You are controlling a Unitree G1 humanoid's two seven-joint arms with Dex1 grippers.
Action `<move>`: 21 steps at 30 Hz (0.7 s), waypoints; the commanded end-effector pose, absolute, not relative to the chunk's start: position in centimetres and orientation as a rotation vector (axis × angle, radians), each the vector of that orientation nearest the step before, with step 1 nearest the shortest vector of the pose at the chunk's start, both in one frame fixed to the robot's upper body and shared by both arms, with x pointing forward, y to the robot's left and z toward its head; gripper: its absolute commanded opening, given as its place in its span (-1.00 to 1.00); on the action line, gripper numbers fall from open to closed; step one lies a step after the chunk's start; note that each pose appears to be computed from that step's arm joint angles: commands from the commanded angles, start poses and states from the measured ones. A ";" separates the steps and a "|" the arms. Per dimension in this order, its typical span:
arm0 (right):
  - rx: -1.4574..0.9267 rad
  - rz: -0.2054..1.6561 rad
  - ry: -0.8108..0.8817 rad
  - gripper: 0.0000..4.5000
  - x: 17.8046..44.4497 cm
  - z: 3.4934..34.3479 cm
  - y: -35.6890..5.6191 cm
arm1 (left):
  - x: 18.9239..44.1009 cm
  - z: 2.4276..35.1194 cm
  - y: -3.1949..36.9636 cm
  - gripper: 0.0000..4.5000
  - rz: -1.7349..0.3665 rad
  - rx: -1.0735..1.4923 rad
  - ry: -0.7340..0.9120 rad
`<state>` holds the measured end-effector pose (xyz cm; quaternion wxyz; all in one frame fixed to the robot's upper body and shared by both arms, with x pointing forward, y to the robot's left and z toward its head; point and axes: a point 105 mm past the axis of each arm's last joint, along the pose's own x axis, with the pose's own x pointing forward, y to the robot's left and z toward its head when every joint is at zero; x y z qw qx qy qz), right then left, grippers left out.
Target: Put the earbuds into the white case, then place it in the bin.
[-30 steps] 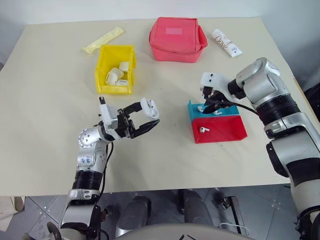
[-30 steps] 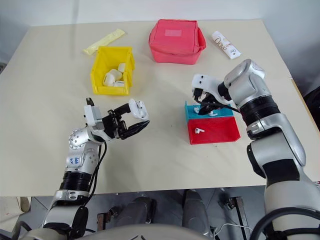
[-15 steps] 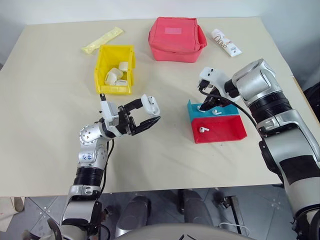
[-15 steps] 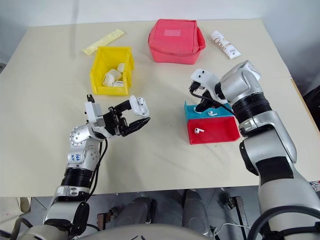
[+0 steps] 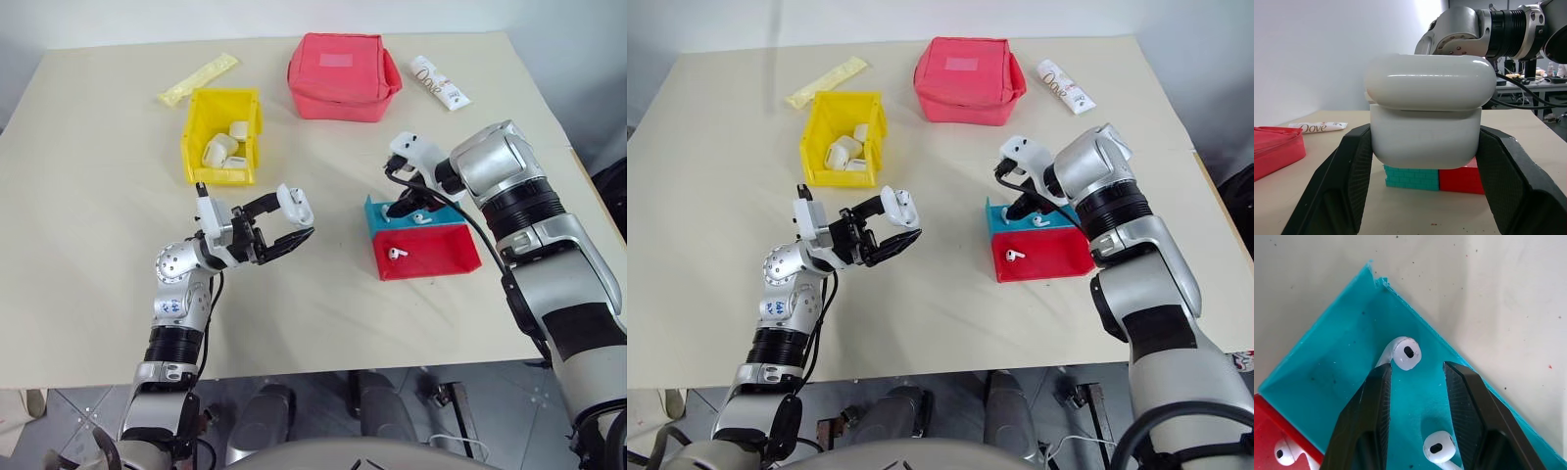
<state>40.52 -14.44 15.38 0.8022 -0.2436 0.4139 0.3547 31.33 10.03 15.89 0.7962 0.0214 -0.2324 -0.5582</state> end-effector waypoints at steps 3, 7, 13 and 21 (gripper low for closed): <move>-0.586 0.744 0.820 -0.22 40.8 17.4 -15.0 | 31.3 16.8 10.0 0.23 -1.193 0.063 -0.541; -0.619 0.750 0.803 -0.22 40.4 17.8 -15.6 | 31.3 16.7 10.0 0.23 -1.193 0.063 -0.541; -0.730 0.789 0.767 -0.22 39.6 18.0 -17.6 | 31.3 16.6 10.0 0.23 -1.195 0.059 -0.538; -0.761 0.790 0.748 0.42 39.3 18.3 -18.5 | 31.3 16.6 9.7 0.23 -1.202 0.054 -0.540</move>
